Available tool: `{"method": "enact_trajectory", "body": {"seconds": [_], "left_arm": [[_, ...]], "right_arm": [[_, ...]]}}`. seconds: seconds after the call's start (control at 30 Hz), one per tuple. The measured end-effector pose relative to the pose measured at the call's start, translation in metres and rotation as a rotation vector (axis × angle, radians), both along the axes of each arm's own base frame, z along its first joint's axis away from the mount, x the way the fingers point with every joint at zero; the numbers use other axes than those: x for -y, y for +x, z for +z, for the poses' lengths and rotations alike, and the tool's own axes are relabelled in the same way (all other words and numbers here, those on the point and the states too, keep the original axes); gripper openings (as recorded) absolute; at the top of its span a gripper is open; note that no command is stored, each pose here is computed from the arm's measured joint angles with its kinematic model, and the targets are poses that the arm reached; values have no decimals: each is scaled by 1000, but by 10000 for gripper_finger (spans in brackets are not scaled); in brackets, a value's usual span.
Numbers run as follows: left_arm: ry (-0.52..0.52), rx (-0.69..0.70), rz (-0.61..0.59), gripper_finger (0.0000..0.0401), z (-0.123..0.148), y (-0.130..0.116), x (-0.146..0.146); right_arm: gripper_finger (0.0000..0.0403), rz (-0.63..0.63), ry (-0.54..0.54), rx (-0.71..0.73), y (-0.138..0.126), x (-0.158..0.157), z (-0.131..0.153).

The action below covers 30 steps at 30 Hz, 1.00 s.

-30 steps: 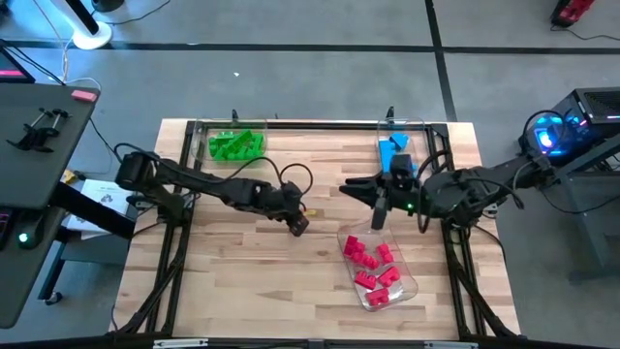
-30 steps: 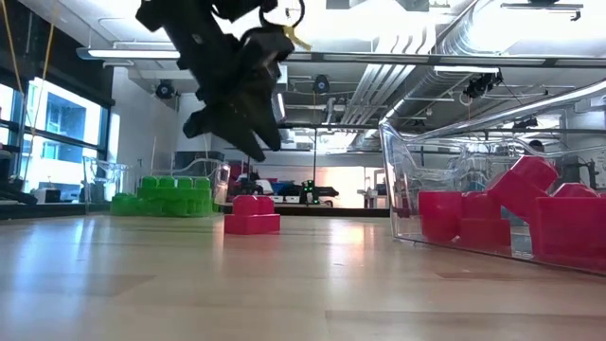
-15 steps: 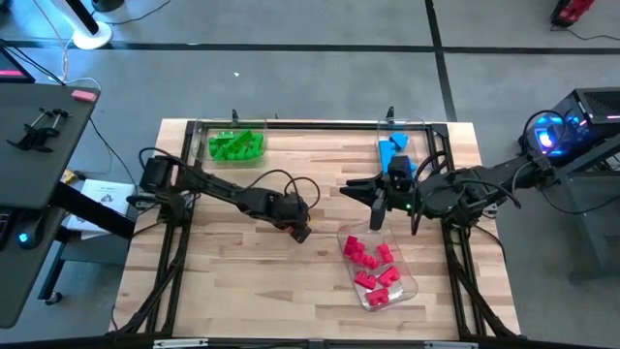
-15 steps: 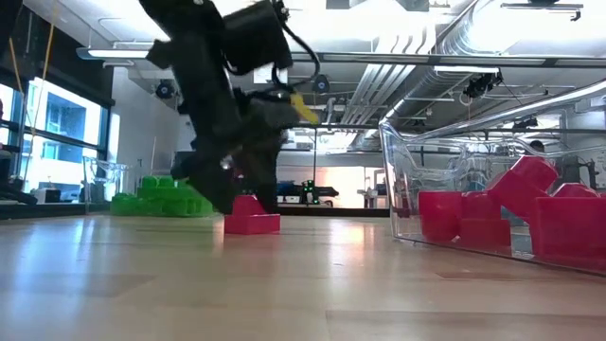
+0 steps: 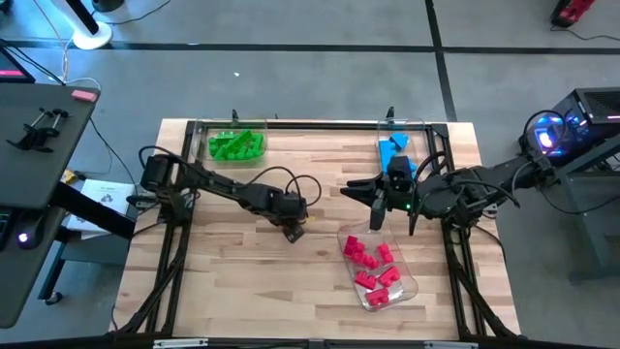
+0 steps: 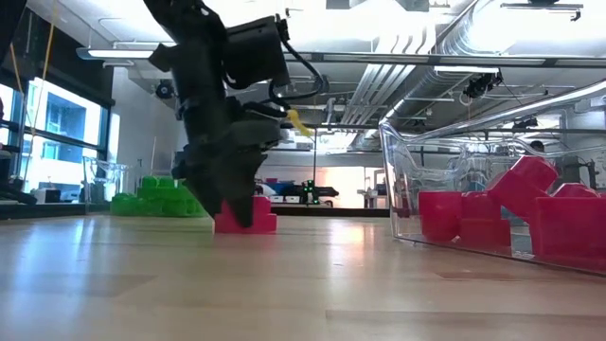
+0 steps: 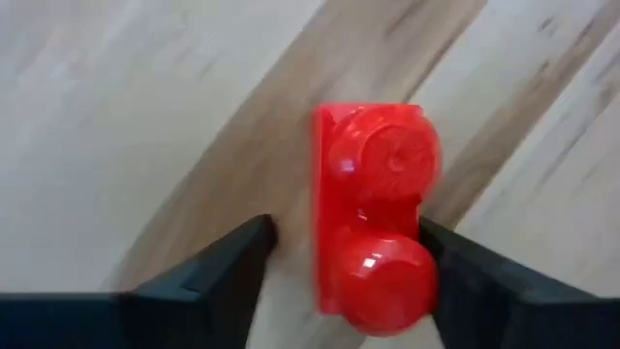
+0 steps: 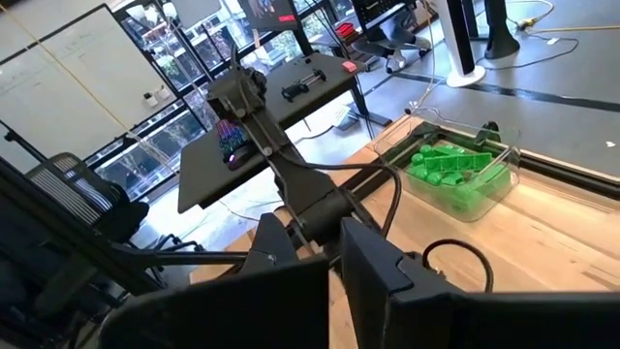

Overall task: Sort blocks
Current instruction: Put the red game piece into the bottom transparent bin

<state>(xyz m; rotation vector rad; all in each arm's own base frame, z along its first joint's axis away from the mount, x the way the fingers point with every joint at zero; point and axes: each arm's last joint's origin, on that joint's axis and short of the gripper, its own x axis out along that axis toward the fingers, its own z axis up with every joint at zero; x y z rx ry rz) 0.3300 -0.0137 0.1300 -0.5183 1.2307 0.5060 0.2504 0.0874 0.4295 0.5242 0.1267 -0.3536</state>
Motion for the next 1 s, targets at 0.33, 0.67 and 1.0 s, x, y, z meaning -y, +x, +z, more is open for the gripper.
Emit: {"method": "enact_trajectory", "body": {"seconds": [0.33,0.67,1.0], "left_arm": [[-55,62,-204,87,25,-6,-4],[24,905,-559,87,135,14,3],[-165,971,-595,90,84,69,34]], "right_arm": [[0,-1,4,1,0,0,0],[0,-54,-1,8,2,7,0],[0,-101,-11,45,6,18,5]]}}
